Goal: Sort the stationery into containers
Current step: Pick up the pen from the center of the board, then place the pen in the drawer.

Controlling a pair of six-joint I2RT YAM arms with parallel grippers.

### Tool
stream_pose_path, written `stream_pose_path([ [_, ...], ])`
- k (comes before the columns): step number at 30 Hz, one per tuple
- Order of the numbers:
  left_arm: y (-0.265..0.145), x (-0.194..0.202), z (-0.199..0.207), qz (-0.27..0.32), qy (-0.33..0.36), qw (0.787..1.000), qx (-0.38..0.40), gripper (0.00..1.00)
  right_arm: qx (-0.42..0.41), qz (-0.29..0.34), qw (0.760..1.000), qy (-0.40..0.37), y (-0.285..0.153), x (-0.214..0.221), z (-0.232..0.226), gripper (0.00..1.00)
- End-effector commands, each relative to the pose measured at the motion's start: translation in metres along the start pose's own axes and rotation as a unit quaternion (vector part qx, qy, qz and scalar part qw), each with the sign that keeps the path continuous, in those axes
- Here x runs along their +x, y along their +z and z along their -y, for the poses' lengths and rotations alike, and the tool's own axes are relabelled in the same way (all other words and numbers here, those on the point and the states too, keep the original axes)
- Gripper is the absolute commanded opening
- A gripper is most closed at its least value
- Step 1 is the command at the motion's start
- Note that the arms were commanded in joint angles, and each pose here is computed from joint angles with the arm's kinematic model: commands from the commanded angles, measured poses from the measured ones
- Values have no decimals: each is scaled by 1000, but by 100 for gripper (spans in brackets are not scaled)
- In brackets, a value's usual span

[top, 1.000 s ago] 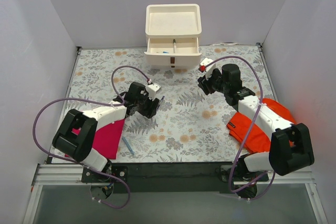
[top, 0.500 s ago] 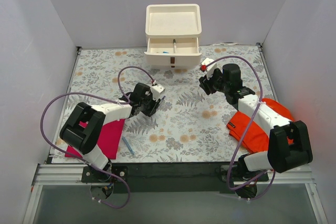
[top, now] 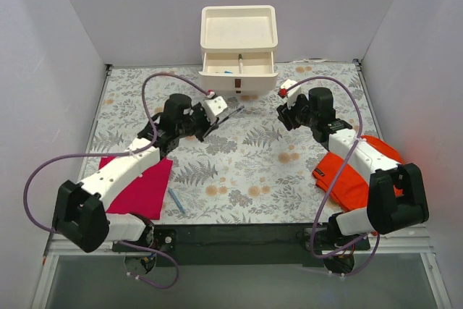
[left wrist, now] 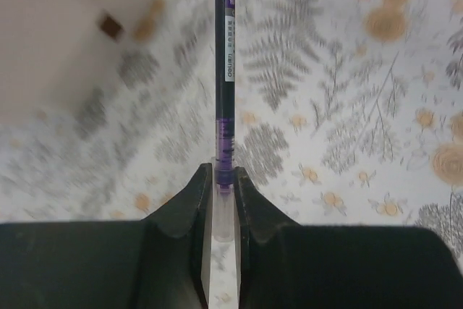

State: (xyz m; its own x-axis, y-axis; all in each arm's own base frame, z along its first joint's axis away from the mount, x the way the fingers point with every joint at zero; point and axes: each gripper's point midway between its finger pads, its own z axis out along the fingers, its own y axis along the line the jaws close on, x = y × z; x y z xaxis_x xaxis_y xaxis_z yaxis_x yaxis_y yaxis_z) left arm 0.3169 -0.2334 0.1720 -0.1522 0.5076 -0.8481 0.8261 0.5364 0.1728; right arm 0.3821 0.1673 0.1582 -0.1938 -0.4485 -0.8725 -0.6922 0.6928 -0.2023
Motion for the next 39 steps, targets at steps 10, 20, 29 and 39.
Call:
stream_pose_path([
  [10,-17,-177,-91,197,228,942,-145,0,17,22,999,-17,4,-15,16,56],
  [20,17,-198,-139,214,268,918,-198,0,22,20,999,-16,-1,-9,17,56],
  [29,40,-188,-153,189,278,919,-208,6,22,16,1000,-7,-2,4,17,56],
  [39,60,-192,-172,177,276,918,-225,10,25,16,1000,-5,0,6,21,56],
])
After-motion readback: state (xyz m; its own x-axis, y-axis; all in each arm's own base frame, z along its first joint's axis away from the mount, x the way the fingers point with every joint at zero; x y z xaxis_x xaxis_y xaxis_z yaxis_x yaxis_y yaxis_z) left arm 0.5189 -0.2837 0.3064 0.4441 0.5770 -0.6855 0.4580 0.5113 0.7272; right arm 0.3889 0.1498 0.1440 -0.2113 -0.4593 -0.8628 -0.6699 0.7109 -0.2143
